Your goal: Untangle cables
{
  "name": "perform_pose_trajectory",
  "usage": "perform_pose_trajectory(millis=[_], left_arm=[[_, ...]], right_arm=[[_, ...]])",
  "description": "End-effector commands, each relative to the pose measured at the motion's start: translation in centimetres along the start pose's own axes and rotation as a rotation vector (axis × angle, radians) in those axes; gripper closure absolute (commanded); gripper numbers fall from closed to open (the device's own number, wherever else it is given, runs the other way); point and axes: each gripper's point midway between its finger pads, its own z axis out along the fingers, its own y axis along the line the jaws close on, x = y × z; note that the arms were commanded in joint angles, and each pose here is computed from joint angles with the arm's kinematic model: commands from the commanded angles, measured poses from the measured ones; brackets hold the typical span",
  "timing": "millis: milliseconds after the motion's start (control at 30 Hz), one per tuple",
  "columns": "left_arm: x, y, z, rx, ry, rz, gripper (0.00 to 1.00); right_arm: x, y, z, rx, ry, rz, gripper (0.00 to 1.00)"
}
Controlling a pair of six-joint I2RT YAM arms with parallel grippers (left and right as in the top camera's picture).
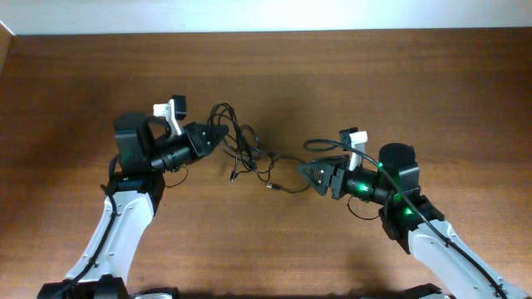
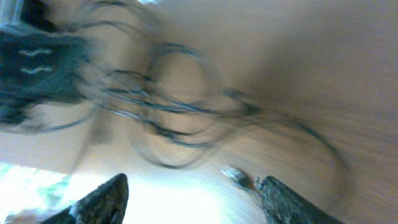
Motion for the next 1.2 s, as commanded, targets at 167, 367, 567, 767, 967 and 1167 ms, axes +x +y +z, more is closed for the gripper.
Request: perform_pose_trajectory(millis=[167,367,567,767,967,1167], left_arm=[[0.7,0.8,-0.1,-0.050,0.000,-0.785,1.00],[2.7,2.9,-0.4,-0.161,0.000,-1.031,1.00],[4.4,2.0,-0.5,-0.144,0.101,-1.086,1.00],[4.5,1.7,-0.5,-0.135,0.117,-1.088,1.00],[4.5,1.7,-0.5,-0.134,0.117,-1.086,1.00],[4.2,1.6,0.1,-0.131,0.100,-0.911,1.00]], right_arm=[[3.5,5.9,0.9,-0.214,0.186,0.210,0.45],[6.0,7.6,3.4,-0.145,0.195,0.181,0.46],[2.6,3.0,4.2,0.107,-0.041,0.167,0.46],[4.0,2.4,5.7,0.072,0.024,0.179,0.53],[4.8,3.2,7.4,0.023,0.034,0.122,0.57],[6.5,4.3,7.8,-0.051,0.110,0.036,0.96]])
